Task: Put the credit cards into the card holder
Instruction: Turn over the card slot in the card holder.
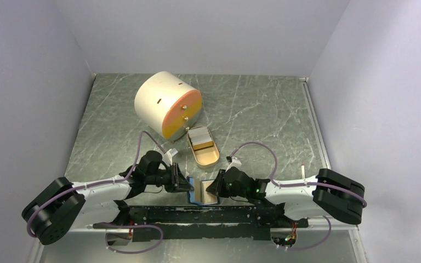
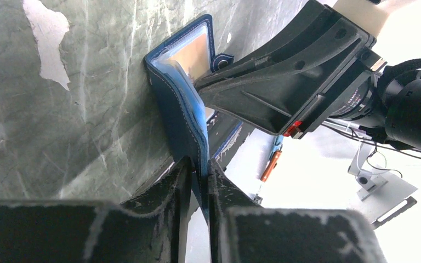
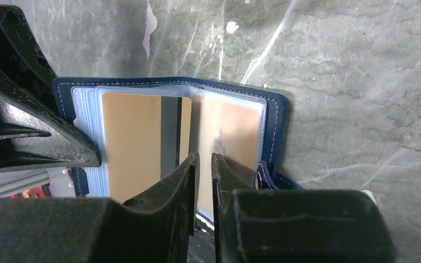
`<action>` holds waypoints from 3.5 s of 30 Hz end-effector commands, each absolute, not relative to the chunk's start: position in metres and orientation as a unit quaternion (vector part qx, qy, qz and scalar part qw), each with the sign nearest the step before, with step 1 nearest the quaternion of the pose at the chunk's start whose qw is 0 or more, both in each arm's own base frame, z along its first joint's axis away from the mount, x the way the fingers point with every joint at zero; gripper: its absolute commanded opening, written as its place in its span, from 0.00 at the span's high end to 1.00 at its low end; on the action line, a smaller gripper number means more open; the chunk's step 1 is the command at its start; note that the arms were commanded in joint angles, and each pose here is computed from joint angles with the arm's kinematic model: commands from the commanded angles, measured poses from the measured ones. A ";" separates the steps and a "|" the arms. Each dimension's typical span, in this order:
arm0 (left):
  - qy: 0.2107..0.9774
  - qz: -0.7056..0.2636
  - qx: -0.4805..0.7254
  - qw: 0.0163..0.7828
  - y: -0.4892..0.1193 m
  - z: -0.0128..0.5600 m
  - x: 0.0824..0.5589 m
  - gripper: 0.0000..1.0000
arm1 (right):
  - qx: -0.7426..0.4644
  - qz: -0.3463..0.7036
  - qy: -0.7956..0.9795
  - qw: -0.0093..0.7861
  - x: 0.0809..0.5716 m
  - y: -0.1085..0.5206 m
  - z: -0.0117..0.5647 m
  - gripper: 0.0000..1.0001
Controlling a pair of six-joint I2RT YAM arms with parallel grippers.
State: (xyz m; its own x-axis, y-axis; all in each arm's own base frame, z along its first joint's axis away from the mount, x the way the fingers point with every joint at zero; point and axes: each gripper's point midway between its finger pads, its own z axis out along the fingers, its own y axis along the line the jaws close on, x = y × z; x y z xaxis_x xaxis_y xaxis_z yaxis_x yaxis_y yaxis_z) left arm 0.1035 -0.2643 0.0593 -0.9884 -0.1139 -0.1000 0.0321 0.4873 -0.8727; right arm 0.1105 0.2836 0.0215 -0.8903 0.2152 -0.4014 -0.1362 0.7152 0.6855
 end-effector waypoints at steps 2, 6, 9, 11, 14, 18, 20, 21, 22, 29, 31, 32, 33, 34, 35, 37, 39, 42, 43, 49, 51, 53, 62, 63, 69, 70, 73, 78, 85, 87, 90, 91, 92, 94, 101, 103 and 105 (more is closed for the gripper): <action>0.846 -0.526 -0.008 0.091 -0.271 0.073 0.108 0.82 | 0.019 0.357 0.903 0.238 0.111 0.277 0.013 0.81; 0.840 -0.535 -0.004 0.092 -0.272 0.074 0.108 0.91 | 0.018 0.358 0.903 0.238 0.112 0.278 0.013 0.81; 0.827 -0.555 0.006 0.088 -0.277 0.079 0.106 0.91 | 0.016 0.358 0.903 0.237 0.111 0.279 0.013 0.81; 0.820 -0.565 0.010 0.088 -0.279 0.082 0.106 0.91 | 0.016 0.358 0.903 0.237 0.111 0.279 0.013 0.81; 0.819 -0.567 0.015 0.087 -0.281 0.081 0.106 0.91 | 0.015 0.360 0.902 0.237 0.111 0.280 0.013 0.81; 0.823 -0.561 0.023 0.086 -0.283 0.077 0.108 0.91 | 0.013 0.360 0.903 0.236 0.111 0.281 0.012 0.81; 0.823 -0.561 0.026 0.082 -0.284 0.075 0.109 0.91 | 0.011 0.359 0.904 0.234 0.111 0.282 0.011 0.81; 0.824 -0.559 0.027 0.081 -0.285 0.074 0.109 0.91 | 0.010 0.358 0.904 0.234 0.111 0.283 0.011 0.81; 0.827 -0.555 0.027 0.080 -0.285 0.073 0.110 0.91 | 0.008 0.357 0.904 0.233 0.111 0.284 0.011 0.81; 0.842 -0.531 0.028 0.089 -0.284 0.067 0.116 0.91 | -0.003 0.349 0.908 0.231 0.112 0.289 0.010 0.82; 0.841 -0.533 0.030 0.090 -0.285 0.068 0.117 0.91 | -0.006 0.349 0.909 0.230 0.112 0.291 0.010 0.82; 0.841 -0.533 0.030 0.090 -0.286 0.068 0.117 0.91 | -0.006 0.348 0.909 0.230 0.113 0.292 0.010 0.82; 0.843 -0.531 0.030 0.088 -0.286 0.067 0.117 0.91 | -0.007 0.345 0.910 0.229 0.112 0.291 0.009 0.82; 0.846 -0.525 0.028 0.086 -0.286 0.065 0.118 0.91 | -0.007 0.343 0.911 0.229 0.113 0.291 0.009 0.81; 0.851 -0.518 0.027 0.085 -0.286 0.062 0.120 0.91 | -0.006 0.339 0.913 0.229 0.113 0.289 0.008 0.80; 0.859 -0.504 0.026 0.087 -0.284 0.058 0.122 0.91 | -0.004 0.332 0.914 0.232 0.113 0.285 0.007 0.77; 0.860 -0.502 0.026 0.091 -0.285 0.060 0.124 0.91 | 0.001 0.335 0.912 0.238 0.114 0.282 0.009 0.76; 0.855 -0.510 0.027 0.095 -0.288 0.067 0.125 0.86 | -0.003 0.342 0.908 0.241 0.115 0.285 0.011 0.75; 0.854 -0.511 0.028 0.095 -0.289 0.068 0.125 0.86 | -0.005 0.344 0.908 0.239 0.115 0.288 0.011 0.75; 0.866 -0.494 0.025 0.079 -0.294 0.055 0.124 0.81 | -0.014 0.346 0.911 0.225 0.112 0.295 0.004 0.76; 0.870 -0.487 0.025 0.080 -0.295 0.053 0.123 0.81 | -0.012 0.345 0.911 0.226 0.112 0.293 0.003 0.76; 0.872 -0.482 0.026 0.081 -0.297 0.052 0.124 0.83 | -0.011 0.345 0.910 0.228 0.112 0.292 0.003 0.76; 0.901 -0.424 0.014 0.090 -0.290 0.038 0.132 0.91 | 0.006 0.326 0.915 0.237 0.111 0.271 0.006 0.66; 0.902 -0.421 0.014 0.090 -0.290 0.037 0.132 0.91 | 0.011 0.326 0.914 0.242 0.112 0.268 0.008 0.65; 0.907 -0.414 0.019 0.073 -0.297 0.028 0.131 0.91 | 0.018 0.321 0.910 0.261 0.115 0.255 0.011 0.64; 0.908 -0.413 0.020 0.070 -0.298 0.027 0.131 0.91 | 0.019 0.313 0.912 0.263 0.116 0.252 0.010 0.64; 0.910 -0.408 0.021 0.066 -0.300 0.025 0.130 0.91 | 0.025 0.313 0.909 0.273 0.118 0.247 0.015 0.64; 0.914 -0.399 0.020 0.071 -0.300 0.028 0.133 0.91 | 0.035 0.320 0.903 0.284 0.119 0.241 0.028 0.64; 0.914 -0.394 0.025 0.088 -0.298 0.047 0.136 0.91 | 0.042 0.305 0.903 0.299 0.125 0.234 0.035 0.73; 0.908 -0.408 0.025 0.093 -0.300 0.058 0.135 0.91 | 0.035 0.310 0.903 0.295 0.124 0.239 0.032 0.75; 0.897 -0.431 0.028 0.096 -0.302 0.073 0.132 0.91 | 0.022 0.301 0.910 0.284 0.123 0.247 0.022 0.77; 0.892 -0.441 0.029 0.097 -0.304 0.076 0.131 0.91 | 0.014 0.303 0.911 0.281 0.123 0.252 0.020 0.77; 0.888 -0.450 0.030 0.095 -0.305 0.079 0.129 0.91 | 0.009 0.308 0.910 0.278 0.123 0.257 0.019 0.77; 0.882 -0.462 0.033 0.088 -0.308 0.079 0.126 0.91 | 0.001 0.317 0.908 0.272 0.122 0.267 0.017 0.78; 0.886 -0.457 0.035 0.066 -0.317 0.063 0.126 0.91 | -0.017 0.314 0.913 0.261 0.122 0.277 0.003 0.77; 0.887 -0.456 0.041 0.067 -0.320 0.062 0.126 0.91 | -0.018 0.309 0.914 0.262 0.123 0.277 0.002 0.77; 0.890 -0.450 0.040 0.066 -0.319 0.059 0.126 0.91 | -0.019 0.302 0.917 0.262 0.124 0.276 0.000 0.77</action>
